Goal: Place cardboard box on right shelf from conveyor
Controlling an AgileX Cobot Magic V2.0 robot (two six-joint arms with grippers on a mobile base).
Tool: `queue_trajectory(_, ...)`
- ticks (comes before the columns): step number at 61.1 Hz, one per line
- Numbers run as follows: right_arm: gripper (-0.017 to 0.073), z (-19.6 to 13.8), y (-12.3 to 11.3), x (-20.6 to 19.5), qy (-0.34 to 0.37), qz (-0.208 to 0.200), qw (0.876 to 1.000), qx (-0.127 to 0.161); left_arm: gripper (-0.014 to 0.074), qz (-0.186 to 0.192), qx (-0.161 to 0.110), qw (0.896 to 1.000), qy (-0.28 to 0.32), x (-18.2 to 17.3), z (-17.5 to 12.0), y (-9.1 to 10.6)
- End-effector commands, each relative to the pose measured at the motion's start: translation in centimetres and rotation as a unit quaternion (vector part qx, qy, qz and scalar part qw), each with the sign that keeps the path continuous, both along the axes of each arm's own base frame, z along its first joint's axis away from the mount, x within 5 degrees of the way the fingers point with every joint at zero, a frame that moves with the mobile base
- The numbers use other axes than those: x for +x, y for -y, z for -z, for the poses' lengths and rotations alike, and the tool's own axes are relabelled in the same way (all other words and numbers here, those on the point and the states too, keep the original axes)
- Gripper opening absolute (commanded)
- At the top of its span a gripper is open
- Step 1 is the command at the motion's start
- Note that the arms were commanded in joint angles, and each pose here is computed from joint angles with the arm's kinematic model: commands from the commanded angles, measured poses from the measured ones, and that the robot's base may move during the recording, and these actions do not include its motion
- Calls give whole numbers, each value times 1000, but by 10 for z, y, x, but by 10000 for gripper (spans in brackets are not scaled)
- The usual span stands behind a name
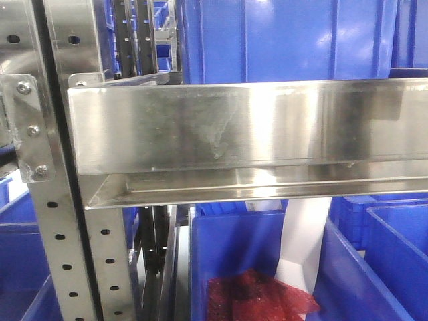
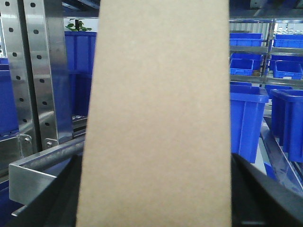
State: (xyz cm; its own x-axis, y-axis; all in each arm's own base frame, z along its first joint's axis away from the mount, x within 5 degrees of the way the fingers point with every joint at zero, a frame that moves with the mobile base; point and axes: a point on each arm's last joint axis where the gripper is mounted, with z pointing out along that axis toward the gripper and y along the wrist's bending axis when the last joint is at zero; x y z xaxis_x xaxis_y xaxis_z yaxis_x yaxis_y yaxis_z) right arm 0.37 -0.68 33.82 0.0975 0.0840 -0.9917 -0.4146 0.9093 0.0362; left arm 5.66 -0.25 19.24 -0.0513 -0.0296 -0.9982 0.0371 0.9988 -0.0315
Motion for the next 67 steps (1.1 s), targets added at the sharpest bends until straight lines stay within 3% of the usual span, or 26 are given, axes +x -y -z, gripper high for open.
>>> queue_trajectory(1,235,-17,0,-2,56,0,998,14,-116,-4,-4,999,45,-1,-5,-1)
queue_trajectory(21,234,-19,-4,3,46,-6,999,16,-116,-4,-4,999,45,-1,-5,-1)
queue_trajectory(37,234,-62,-30,51,-23,-4,999,-30,-116,-4,-4,999,45,-1,-5,-1)
queue_trajectory(41,234,-80,-38,67,-27,-1,998,-64,-116,-4,-4,999,45,-1,-5,-1)
queue_trajectory(48,234,-101,-53,94,-21,4,987,-157,-116,-4,-4,999,45,-1,-5,-1)
queue_trajectory(50,234,-104,-57,103,-19,5,980,-197,-116,-4,-4,999,45,-1,-5,-1)
queue_trajectory(56,234,-115,-68,124,-1,1,954,-299,-116,-4,-4,999,45,-1,-5,-1)
queue_trajectory(61,234,-119,-77,140,12,-9,922,-387,-116,-4,-4,999,45,-1,-5,-1)
queue_trajectory(67,234,-116,-83,155,28,-18,883,-468,-116,-4,-4,999,45,-1,-5,-1)
